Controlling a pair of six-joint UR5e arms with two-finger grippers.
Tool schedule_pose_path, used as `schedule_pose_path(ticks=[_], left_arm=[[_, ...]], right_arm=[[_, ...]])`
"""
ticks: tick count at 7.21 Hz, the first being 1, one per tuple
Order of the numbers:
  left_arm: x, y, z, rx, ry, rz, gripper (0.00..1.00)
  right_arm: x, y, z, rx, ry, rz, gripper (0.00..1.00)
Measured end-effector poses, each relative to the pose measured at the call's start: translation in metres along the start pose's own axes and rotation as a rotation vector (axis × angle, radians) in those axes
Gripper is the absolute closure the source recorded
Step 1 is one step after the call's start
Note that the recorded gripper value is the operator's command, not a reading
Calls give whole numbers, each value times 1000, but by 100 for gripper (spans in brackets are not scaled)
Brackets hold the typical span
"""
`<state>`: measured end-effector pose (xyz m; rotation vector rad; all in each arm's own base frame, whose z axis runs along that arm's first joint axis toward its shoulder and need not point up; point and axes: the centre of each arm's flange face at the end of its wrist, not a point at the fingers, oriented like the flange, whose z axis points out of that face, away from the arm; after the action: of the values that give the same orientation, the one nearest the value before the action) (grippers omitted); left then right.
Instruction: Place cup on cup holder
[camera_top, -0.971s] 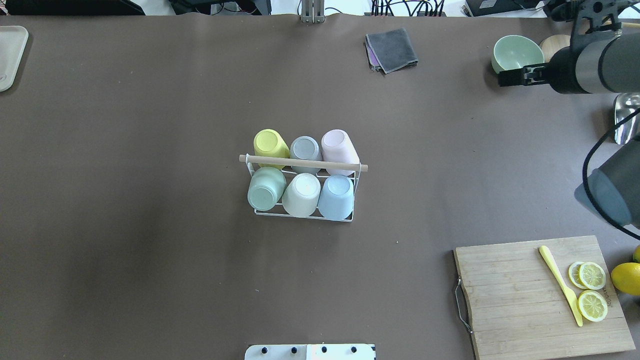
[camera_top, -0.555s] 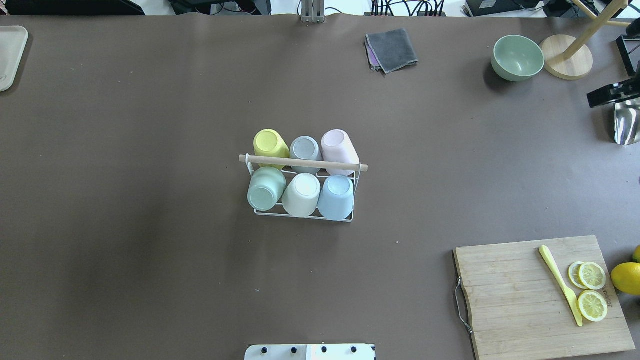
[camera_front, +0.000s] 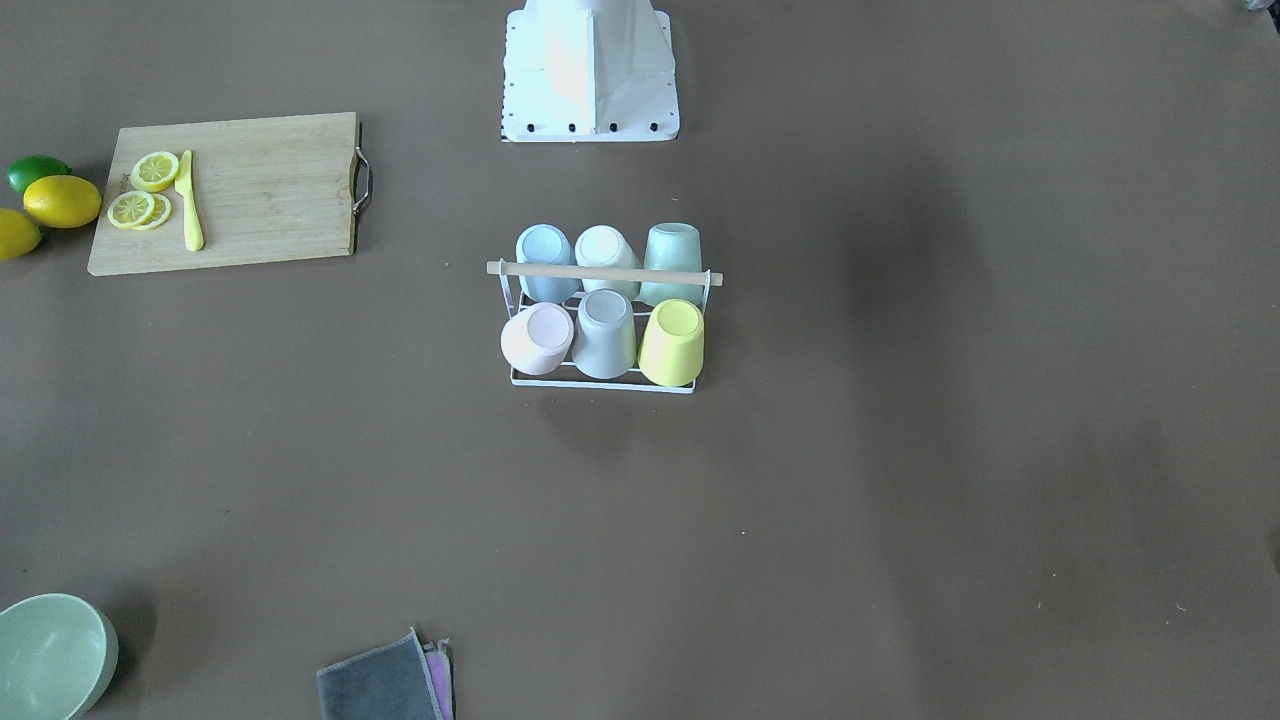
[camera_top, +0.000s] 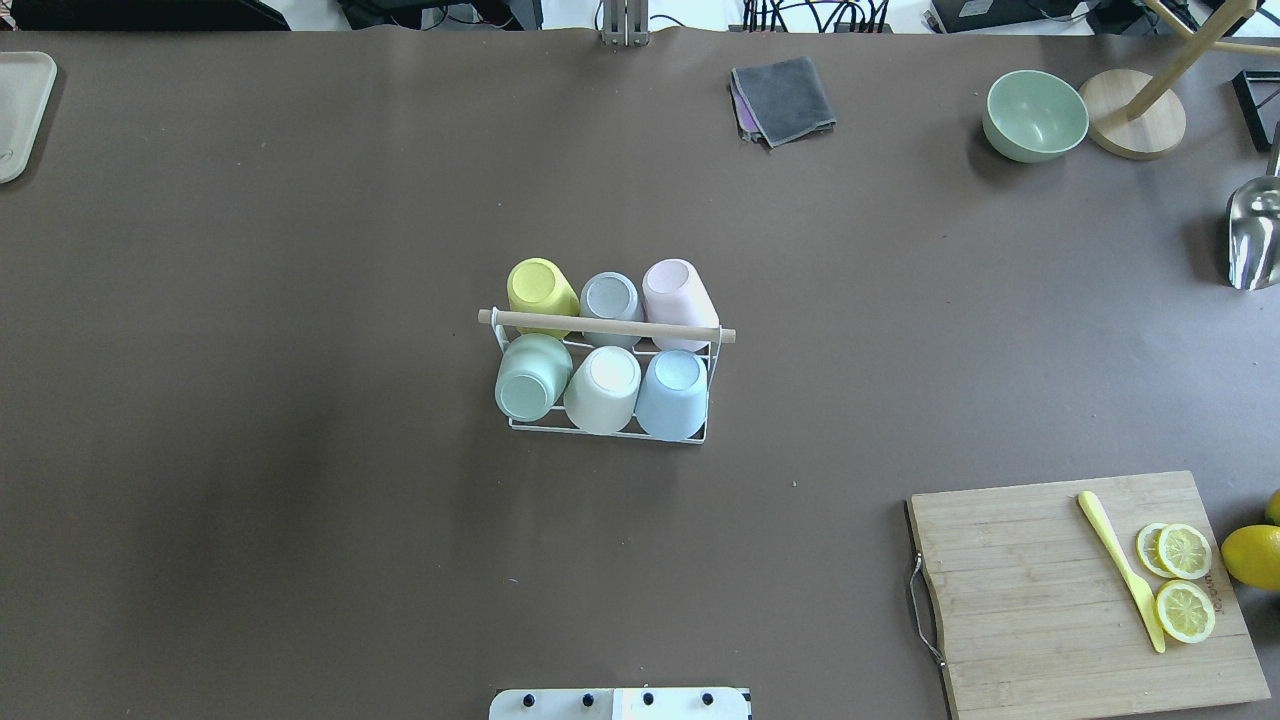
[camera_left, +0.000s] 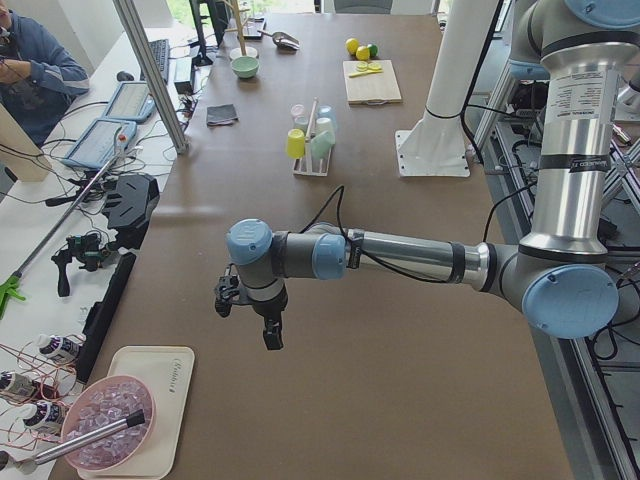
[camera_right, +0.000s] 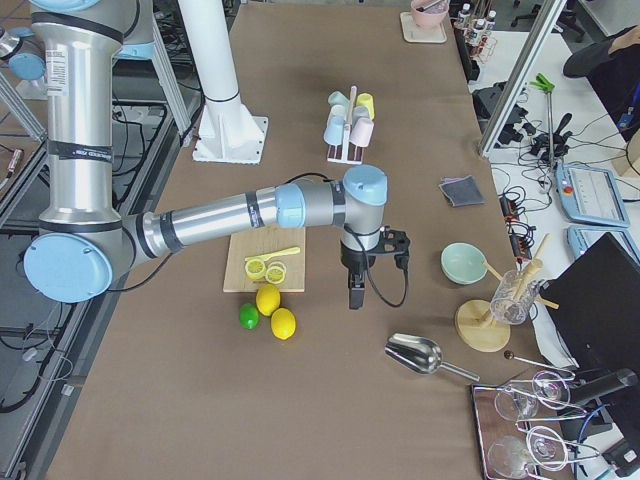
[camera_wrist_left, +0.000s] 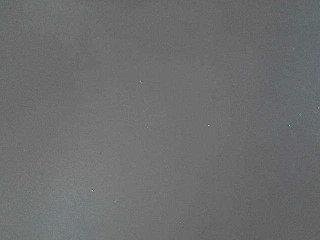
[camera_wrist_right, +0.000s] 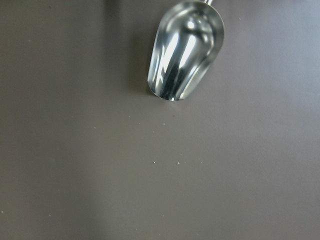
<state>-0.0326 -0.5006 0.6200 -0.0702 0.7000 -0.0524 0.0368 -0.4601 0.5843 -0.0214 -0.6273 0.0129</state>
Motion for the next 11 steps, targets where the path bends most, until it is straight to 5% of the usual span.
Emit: schedule_pose_path(ticks=[2, 3, 11], left_arm=[[6, 3, -10, 21, 2, 11, 2], [8, 3, -13, 26, 2, 14, 2], [11, 3, -15, 32, 6, 21, 2]], right_arm=[[64, 10, 39, -70, -147, 91, 0], [75, 11, 48, -69, -172, 99, 0], [75, -2, 47, -35, -167, 79, 0]])
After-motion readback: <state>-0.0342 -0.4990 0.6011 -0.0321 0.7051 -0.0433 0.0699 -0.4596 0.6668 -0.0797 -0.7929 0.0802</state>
